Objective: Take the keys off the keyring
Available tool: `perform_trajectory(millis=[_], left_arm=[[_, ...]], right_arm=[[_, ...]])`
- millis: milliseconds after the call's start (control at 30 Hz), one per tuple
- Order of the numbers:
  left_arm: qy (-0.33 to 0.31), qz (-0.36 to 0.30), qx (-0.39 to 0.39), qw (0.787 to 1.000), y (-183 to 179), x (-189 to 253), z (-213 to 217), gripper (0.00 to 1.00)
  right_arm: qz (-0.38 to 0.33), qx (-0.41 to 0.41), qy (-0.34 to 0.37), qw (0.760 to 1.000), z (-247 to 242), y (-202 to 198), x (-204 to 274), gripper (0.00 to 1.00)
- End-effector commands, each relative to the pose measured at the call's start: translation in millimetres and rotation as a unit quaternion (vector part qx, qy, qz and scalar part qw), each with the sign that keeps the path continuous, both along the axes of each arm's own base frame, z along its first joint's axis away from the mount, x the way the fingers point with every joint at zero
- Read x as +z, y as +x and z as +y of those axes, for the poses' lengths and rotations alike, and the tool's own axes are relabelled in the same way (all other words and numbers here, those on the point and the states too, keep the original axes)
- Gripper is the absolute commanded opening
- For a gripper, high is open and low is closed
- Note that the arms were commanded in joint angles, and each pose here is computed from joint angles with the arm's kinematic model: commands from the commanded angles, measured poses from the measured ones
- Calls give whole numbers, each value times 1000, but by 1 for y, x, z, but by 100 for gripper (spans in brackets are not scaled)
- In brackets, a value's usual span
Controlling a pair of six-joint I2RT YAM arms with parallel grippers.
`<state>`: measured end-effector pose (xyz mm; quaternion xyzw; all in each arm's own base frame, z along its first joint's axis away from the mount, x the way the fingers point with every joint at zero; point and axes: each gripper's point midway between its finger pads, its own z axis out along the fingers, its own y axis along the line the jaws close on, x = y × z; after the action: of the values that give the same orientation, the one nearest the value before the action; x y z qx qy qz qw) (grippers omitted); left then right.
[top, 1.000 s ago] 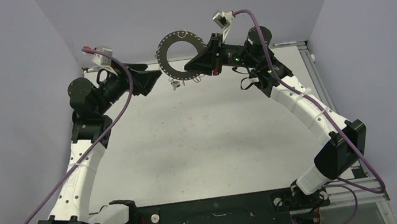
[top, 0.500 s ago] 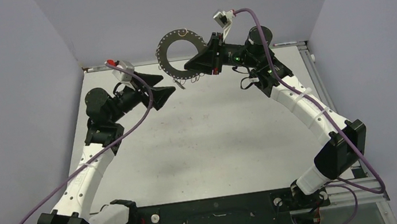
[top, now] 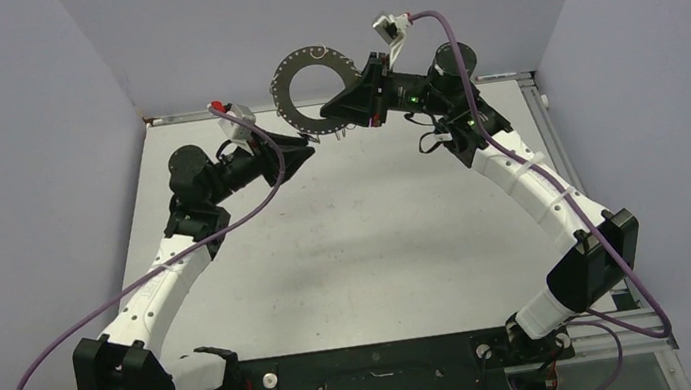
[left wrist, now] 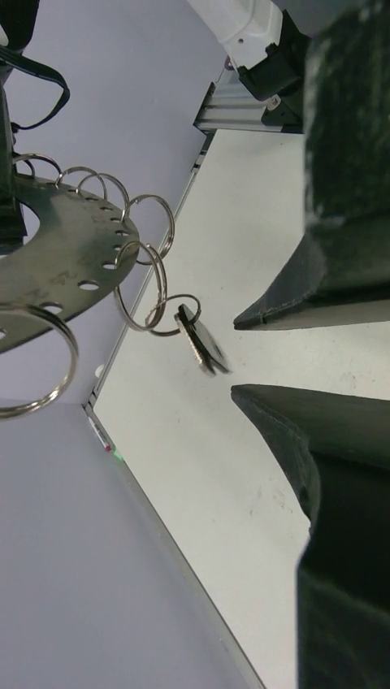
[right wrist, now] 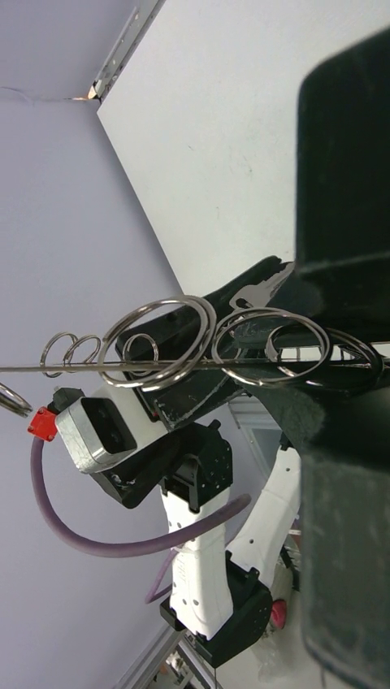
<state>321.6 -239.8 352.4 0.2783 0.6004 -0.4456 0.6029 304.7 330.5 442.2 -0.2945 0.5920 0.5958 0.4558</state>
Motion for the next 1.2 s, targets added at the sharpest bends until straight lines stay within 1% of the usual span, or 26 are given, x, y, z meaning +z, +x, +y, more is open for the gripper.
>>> perform_trajectory(millis=[0, 100, 133, 233, 267, 300, 333, 367, 433, 733, 833, 900, 967, 1100, 1167], left_arm=[[-16, -53, -14, 998, -10, 30, -1, 18], [-18, -54, -7, 998, -10, 34, 2, 3], [-18, -53, -5, 998, -11, 35, 3, 0], [-17, -55, -8, 998, -13, 38, 3, 1], [-14, -54, -14, 998, -15, 37, 2, 12], [-11, -53, -19, 998, -16, 36, 0, 29], [-9, -53, -23, 998, -17, 35, -1, 39], [-8, -55, -25, 998, -18, 35, -3, 45], [-7, -61, -25, 998, -17, 36, -5, 48], [-16, -80, -33, 996, -8, 49, -14, 50], [-16, -82, -32, 996, -5, 48, -16, 49], [-18, -83, -33, 996, -4, 49, -17, 46], [-21, -82, -33, 996, -3, 50, -18, 40], [-19, -79, -30, 996, -3, 47, -17, 23], [-20, -74, -24, 997, -2, 46, -15, 21]], right_arm=[[-48, -16, 27, 998, -7, 4, 32, 5], [-42, -25, 27, 998, -11, 9, 31, 5], [-40, -28, 26, 998, -13, 11, 29, 5], [-35, -33, 26, 999, -17, 15, 26, 5], [-35, -32, 27, 998, -17, 15, 26, 5], [-36, -30, 28, 999, -17, 14, 27, 5], [-34, -28, 29, 999, -16, 14, 27, 5], [-35, -27, 29, 999, -16, 14, 27, 5], [-36, -25, 30, 999, -16, 13, 27, 5], [-39, -18, 30, 999, -14, 8, 27, 5], [-41, -15, 31, 999, -12, 6, 29, 5], [-42, -12, 32, 999, -11, 4, 30, 5], [-43, -12, 33, 998, -11, 4, 31, 5], [-45, -12, 34, 998, -11, 4, 33, 5], [-45, -11, 34, 998, -12, 3, 34, 5]])
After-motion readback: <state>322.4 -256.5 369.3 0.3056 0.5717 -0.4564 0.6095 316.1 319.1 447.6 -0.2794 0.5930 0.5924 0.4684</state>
